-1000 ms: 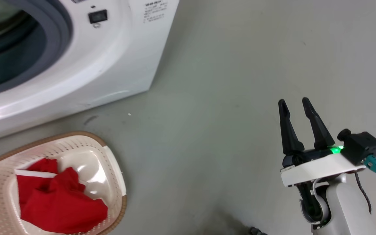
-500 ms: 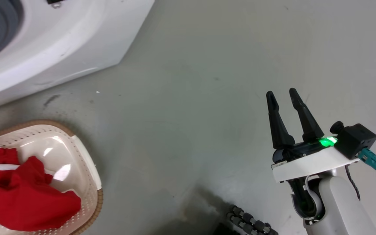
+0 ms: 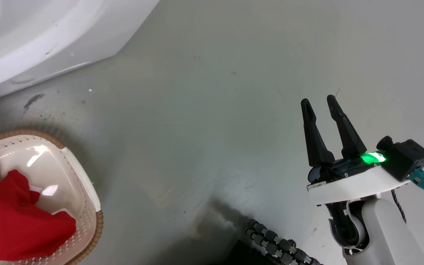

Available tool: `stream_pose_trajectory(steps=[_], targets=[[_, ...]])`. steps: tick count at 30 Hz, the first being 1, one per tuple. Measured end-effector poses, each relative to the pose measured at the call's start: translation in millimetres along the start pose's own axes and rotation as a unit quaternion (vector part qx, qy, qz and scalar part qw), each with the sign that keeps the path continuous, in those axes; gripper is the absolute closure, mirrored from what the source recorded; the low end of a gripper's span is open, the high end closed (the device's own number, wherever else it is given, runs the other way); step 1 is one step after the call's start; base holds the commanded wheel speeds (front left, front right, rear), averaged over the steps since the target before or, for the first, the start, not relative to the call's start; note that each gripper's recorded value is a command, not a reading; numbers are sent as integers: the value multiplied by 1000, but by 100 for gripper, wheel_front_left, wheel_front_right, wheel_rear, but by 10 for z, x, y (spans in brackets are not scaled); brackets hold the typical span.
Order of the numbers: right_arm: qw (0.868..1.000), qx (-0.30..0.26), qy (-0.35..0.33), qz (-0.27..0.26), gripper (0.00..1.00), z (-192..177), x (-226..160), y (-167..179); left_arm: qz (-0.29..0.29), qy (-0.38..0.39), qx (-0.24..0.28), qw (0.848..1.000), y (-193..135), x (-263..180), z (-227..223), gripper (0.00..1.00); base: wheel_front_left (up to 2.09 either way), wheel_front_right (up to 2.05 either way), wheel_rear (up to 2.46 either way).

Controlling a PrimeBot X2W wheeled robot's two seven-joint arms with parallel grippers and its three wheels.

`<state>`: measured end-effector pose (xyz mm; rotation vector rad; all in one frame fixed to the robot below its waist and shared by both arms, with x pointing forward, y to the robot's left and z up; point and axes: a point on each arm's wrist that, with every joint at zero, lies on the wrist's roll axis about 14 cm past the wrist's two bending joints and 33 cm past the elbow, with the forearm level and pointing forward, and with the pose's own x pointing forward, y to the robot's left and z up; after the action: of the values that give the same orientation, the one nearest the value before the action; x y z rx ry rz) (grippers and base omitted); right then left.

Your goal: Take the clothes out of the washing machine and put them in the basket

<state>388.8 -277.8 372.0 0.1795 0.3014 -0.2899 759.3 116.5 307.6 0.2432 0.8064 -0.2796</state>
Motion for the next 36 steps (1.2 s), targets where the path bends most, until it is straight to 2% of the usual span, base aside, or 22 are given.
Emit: stream_pose_trajectory(steps=[5,12,13,14,25,36], targets=[[1000,-1,1,-4,0,-18,-5,-13,2,32,7,999,26,116,-216,0,0,0,0],[1000,-2,2,-9,0,-29,-30,-30,7,28,7,1000,71,213,-256,0,0,0,0],[1000,-3,1,-8,0,-23,-26,-30,8,23,5,1000,80,223,-245,57,0,0,0],[1000,-3,0,-8,0,-16,-24,-29,9,22,4,1000,89,230,-244,100,0,0,0],[1000,-2,-10,-7,0,53,-29,-24,33,-46,-1,998,204,201,-8,100,0,0,0],[999,2,-38,1,0,262,-70,2,42,-154,-23,987,281,-100,463,100,0,0,0]])
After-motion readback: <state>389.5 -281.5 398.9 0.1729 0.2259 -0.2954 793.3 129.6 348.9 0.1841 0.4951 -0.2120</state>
